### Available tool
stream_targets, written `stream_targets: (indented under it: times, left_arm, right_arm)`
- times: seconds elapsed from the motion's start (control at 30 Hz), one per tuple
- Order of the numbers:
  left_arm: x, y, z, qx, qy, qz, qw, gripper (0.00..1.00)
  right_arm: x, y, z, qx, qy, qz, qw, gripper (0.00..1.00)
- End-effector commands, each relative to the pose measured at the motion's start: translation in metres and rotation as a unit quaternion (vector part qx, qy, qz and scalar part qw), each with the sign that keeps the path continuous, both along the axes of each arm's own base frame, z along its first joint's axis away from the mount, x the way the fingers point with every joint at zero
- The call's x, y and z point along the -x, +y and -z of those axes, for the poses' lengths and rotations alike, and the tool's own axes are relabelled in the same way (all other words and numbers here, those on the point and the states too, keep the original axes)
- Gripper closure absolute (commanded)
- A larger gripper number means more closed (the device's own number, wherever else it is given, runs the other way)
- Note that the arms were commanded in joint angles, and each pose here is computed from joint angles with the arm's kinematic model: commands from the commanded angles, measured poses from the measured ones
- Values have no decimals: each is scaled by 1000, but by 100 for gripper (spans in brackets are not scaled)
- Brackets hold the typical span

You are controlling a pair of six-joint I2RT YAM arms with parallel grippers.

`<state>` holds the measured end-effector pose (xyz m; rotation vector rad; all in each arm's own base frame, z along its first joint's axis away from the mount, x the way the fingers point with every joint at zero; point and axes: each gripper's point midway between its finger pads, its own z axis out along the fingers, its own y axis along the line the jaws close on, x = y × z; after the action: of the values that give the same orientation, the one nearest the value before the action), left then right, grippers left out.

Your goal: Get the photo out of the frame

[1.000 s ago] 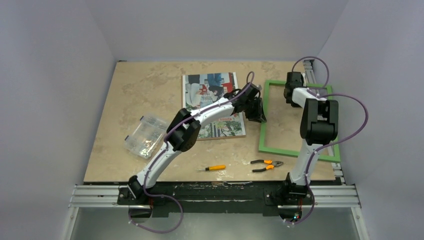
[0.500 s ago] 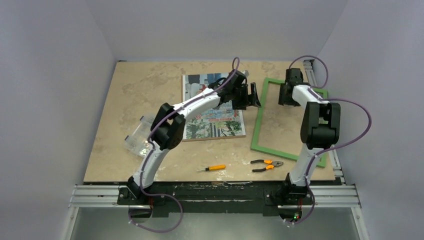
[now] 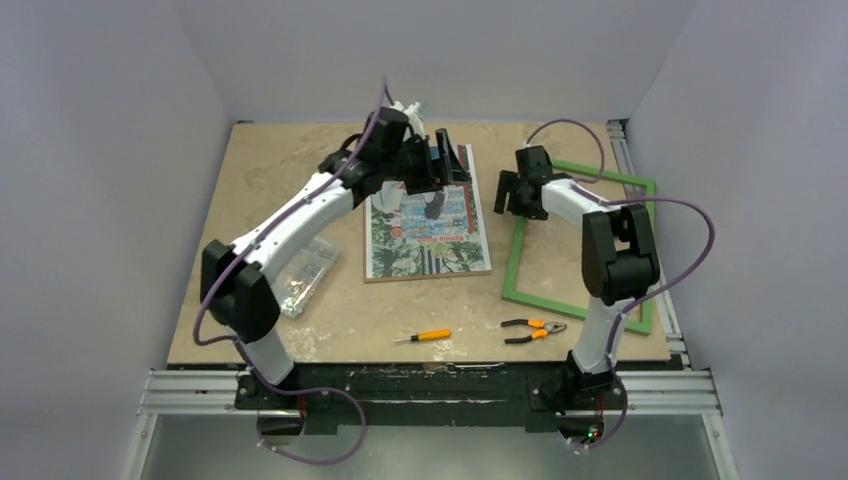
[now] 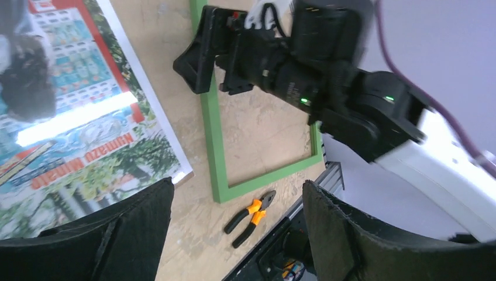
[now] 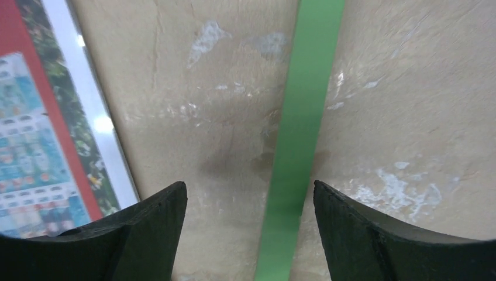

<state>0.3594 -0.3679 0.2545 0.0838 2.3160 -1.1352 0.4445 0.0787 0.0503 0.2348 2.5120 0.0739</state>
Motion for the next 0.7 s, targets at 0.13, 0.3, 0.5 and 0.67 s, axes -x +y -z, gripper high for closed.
stream_targets:
  times: [0.13, 0.3, 0.5, 0.67]
  left_arm:
    - [50, 53, -58, -26, -115, 49, 992, 23]
    - [60, 65, -63, -51, -147, 68, 986, 23]
    - [70, 77, -64, -58, -161, 72, 983, 23]
    - [74, 78, -70, -44, -166, 73, 983, 23]
  right_arm:
    - [8, -6, 33, 53, 18, 42, 998, 52]
    - [-6, 3, 25, 58, 23, 7, 998, 79]
    - [-27, -5, -4, 109, 12, -34, 993, 100]
    - [-43, 1, -1, 112, 0, -56, 992, 100]
